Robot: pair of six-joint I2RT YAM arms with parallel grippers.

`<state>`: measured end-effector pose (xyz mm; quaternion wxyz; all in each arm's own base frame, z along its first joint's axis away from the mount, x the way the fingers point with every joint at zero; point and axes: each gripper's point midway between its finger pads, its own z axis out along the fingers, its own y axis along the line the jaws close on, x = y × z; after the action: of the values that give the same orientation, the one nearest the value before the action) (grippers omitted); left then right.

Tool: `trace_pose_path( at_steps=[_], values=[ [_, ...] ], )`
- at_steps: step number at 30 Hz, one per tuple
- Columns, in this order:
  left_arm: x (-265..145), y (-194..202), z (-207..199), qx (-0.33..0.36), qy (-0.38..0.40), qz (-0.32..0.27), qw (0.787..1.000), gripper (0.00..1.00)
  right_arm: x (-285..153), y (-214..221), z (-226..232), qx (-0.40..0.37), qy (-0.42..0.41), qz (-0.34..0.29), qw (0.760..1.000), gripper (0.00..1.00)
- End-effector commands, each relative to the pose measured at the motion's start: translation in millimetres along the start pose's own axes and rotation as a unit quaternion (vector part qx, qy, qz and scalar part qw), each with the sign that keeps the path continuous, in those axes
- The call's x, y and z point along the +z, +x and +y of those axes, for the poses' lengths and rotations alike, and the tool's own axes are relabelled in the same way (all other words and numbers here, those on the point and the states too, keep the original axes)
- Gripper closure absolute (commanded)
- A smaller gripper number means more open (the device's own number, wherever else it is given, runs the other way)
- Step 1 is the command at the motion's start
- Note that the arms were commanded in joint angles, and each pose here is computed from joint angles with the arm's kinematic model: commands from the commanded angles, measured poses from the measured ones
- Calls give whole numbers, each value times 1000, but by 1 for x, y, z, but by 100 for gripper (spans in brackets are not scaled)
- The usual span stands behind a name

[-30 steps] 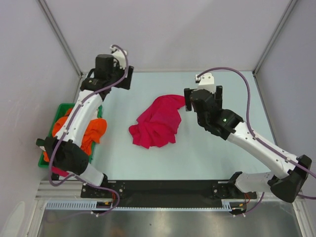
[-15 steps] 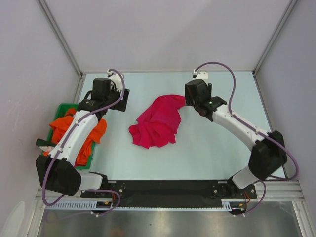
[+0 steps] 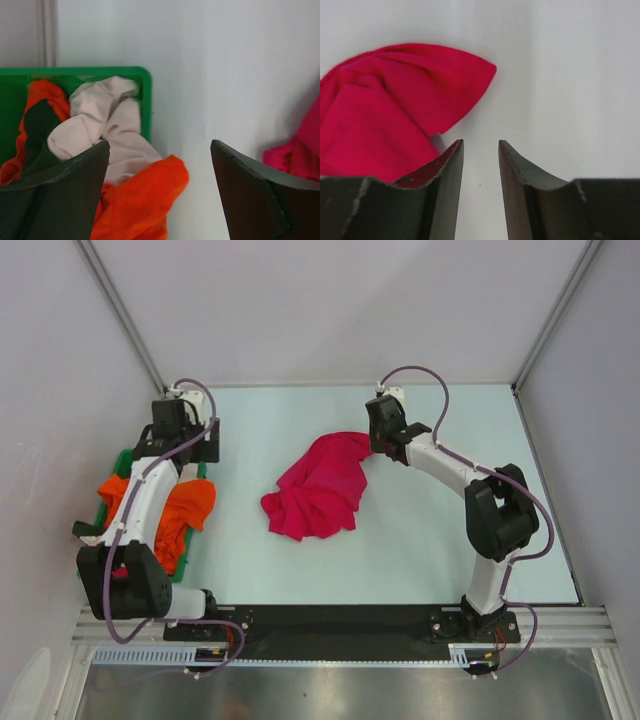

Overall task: Fold and stack the t-shirts
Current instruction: Flatten out the tshirt

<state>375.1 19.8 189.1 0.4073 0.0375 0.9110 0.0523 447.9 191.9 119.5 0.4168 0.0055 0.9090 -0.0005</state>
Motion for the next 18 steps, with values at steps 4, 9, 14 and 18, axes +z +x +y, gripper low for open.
trace_pose_path(
  at_steps=[4, 9, 14, 18],
  values=[
    [-9, -33, 47, -40, -31, -37, 998, 13, 0, -28, 15, 15, -31, -32, 999, 50],
    [-21, -40, 5, -51, 69, -62, 994, 13, 16, -16, 2, 32, -16, -12, 999, 47],
    [-16, -26, -12, -58, 96, -43, 993, 15, 46, -2, -10, 52, -3, 15, 999, 49],
    [-14, -19, -16, -49, 99, -36, 993, 15, 67, -5, -3, 60, -12, 23, 998, 49]
  ],
)
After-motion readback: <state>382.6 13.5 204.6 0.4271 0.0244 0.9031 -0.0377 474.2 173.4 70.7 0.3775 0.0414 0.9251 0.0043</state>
